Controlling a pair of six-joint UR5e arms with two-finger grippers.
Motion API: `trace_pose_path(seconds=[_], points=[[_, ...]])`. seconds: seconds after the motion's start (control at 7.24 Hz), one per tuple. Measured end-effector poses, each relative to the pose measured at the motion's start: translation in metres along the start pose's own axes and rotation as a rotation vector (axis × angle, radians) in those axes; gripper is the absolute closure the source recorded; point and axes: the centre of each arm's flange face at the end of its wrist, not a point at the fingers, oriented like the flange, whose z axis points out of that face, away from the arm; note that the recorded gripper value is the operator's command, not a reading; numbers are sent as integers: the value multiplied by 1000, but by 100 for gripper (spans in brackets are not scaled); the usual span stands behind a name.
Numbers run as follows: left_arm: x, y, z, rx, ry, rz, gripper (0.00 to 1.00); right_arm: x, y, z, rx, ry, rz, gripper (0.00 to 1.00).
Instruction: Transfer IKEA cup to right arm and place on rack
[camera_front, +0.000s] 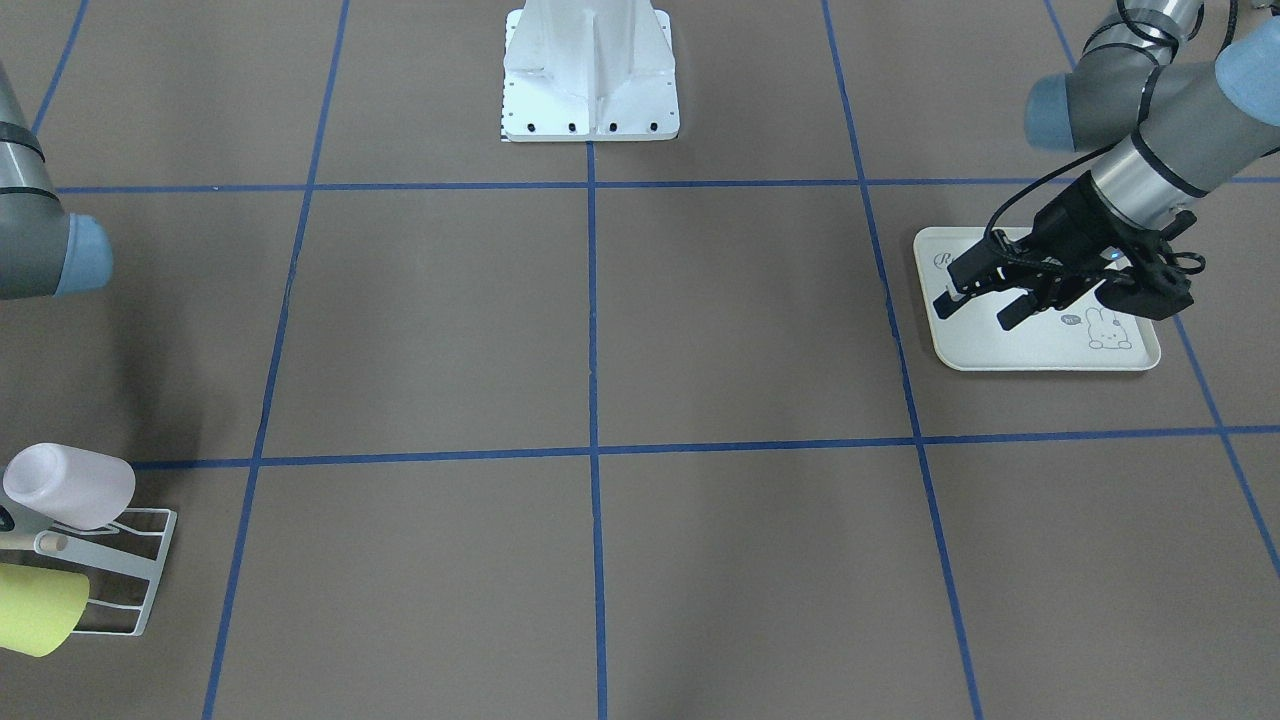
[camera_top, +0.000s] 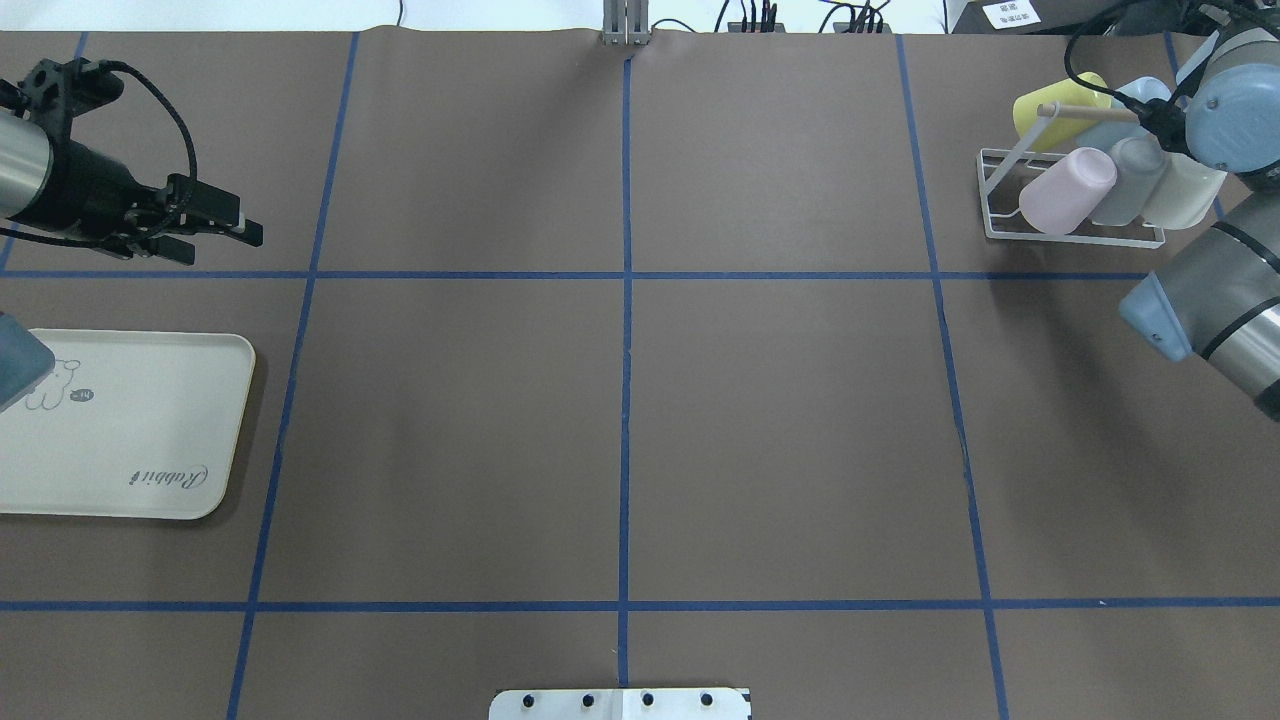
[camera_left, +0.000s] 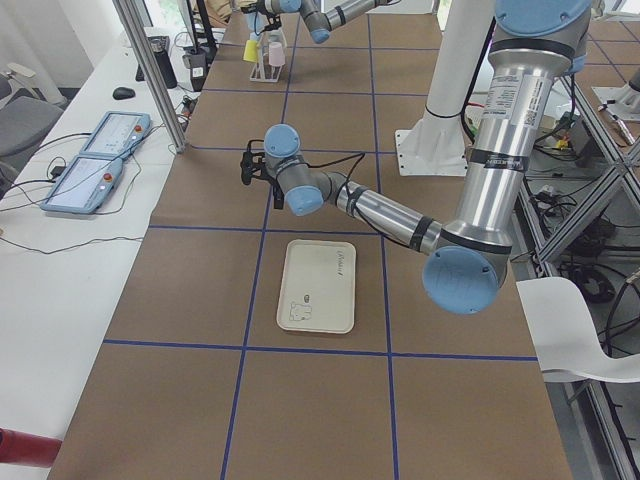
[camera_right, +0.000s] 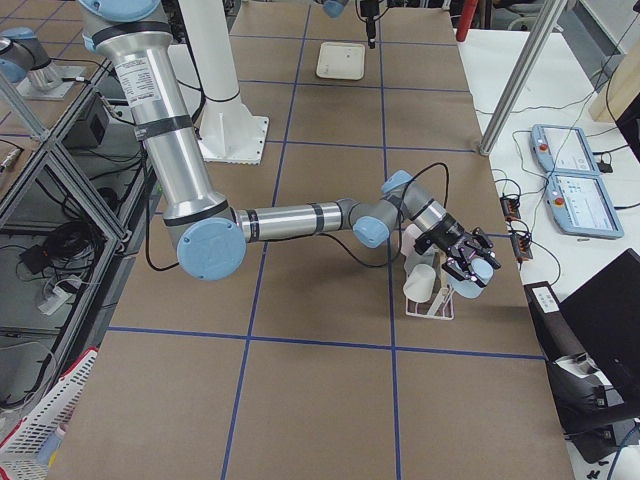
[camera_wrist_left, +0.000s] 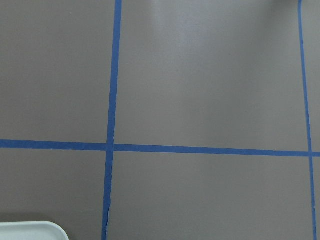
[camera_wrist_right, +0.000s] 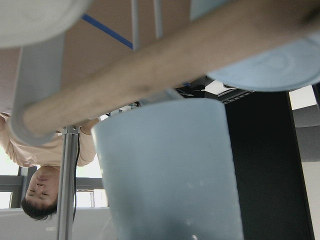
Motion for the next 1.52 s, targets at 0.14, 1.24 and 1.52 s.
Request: trace_pose_path(seconds=[0.14, 1.24, 1.52], points=[[0, 0, 0, 0, 0, 0, 0, 1, -1, 0, -1, 1, -1, 90], [0, 0, 1, -2, 0, 0, 0, -3, -14, 0, 7, -8, -25, 2], [0, 0, 1, -2, 0, 0, 0, -3, -15, 0, 7, -5, -21, 2]])
